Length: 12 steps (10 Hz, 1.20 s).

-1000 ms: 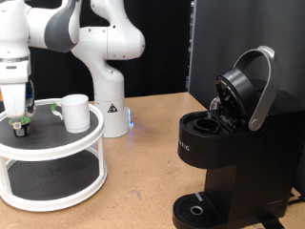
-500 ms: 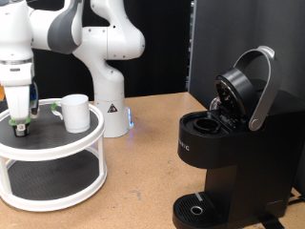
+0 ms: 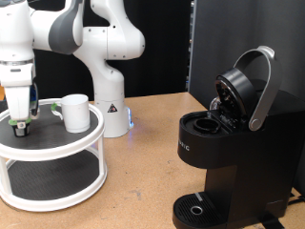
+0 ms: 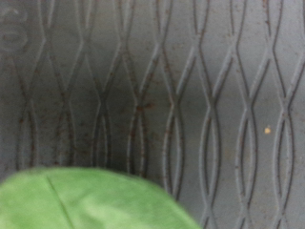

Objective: Make a cup of coffee with the keurig machine

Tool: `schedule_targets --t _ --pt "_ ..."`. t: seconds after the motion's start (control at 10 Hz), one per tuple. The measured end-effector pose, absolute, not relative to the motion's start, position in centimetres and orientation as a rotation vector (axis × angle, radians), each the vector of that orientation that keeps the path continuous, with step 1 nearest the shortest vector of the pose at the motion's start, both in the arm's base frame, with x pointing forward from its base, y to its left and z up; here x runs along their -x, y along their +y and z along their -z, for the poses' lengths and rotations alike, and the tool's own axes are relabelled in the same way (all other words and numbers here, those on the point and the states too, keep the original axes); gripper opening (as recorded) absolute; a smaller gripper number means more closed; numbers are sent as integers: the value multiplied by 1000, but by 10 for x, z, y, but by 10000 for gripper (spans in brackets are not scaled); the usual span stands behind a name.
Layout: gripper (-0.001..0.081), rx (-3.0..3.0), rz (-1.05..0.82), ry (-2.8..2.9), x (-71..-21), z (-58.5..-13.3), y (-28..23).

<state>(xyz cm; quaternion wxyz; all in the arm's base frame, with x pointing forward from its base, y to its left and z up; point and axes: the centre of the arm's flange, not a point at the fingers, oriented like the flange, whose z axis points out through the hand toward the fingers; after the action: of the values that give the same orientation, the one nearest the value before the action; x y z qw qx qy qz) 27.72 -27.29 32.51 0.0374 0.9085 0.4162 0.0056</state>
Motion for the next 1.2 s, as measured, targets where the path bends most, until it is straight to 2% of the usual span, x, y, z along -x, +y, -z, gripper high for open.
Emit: schedule_targets --t 0.1,0.5,1.0,1.2 --pt "483 -2789 -17 1275 -278 -325 -273" --pt "483 -2832 -2 1277 -283 -338 -270" --pt "483 -2839 -18 1352 -283 -403 -266" --pt "483 -2863 -30 1336 -283 -401 -264"
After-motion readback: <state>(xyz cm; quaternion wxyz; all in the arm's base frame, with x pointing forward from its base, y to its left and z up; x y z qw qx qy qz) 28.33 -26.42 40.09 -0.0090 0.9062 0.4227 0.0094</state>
